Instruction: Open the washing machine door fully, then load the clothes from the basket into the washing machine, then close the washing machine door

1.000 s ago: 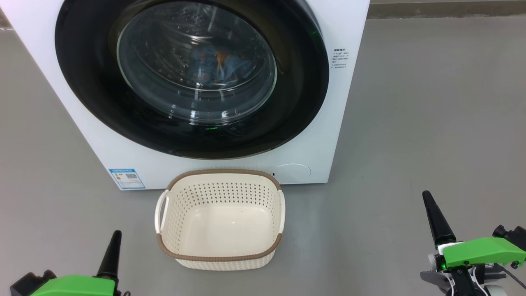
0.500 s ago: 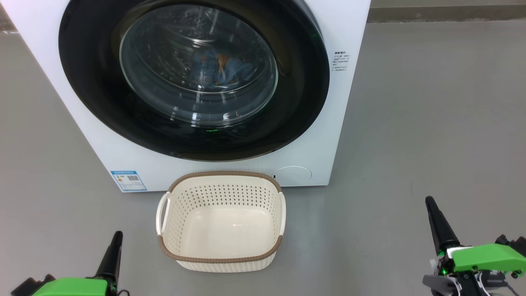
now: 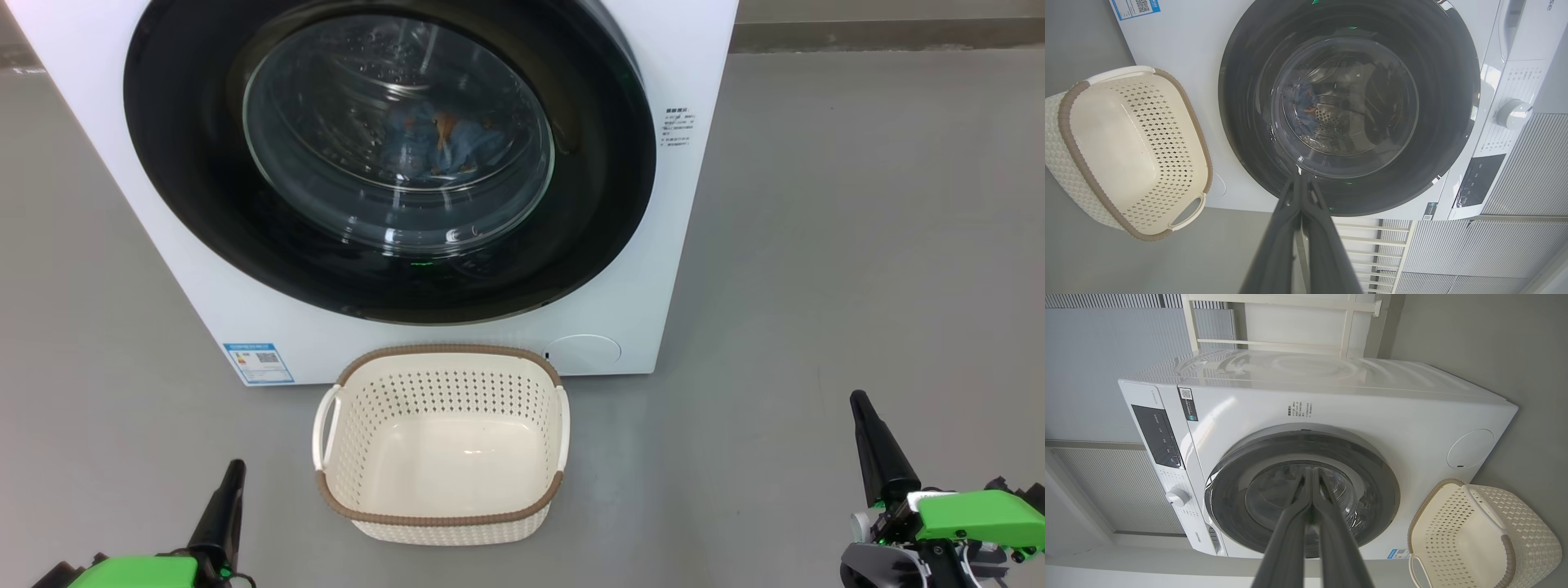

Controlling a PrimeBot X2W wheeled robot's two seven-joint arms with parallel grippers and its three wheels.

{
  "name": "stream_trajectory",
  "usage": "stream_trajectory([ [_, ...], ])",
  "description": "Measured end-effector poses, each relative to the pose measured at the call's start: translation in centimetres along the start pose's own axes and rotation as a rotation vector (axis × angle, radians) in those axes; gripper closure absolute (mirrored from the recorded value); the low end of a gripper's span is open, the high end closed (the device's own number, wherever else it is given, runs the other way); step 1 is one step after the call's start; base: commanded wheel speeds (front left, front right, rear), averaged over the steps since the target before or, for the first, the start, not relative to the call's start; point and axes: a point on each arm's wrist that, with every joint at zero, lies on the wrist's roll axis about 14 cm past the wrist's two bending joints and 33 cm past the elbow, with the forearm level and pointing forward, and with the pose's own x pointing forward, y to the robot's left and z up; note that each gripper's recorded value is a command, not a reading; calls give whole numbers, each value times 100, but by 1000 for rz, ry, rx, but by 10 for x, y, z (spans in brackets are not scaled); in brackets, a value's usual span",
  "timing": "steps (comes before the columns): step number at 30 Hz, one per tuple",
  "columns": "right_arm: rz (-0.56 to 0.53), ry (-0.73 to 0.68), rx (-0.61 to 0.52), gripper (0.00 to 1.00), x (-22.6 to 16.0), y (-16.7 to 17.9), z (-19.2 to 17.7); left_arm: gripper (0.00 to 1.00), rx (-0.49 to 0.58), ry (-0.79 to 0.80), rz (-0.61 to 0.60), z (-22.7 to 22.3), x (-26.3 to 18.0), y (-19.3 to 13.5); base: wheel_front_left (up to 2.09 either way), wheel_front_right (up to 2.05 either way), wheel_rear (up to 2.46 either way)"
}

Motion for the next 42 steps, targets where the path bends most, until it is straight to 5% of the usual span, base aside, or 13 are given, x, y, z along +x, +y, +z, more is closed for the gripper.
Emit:
stream_trajectory([
  [42, -10, -3, 31, 100, -4, -4, 1, 100, -14, -3, -4, 1, 1, -1, 0, 0, 0],
])
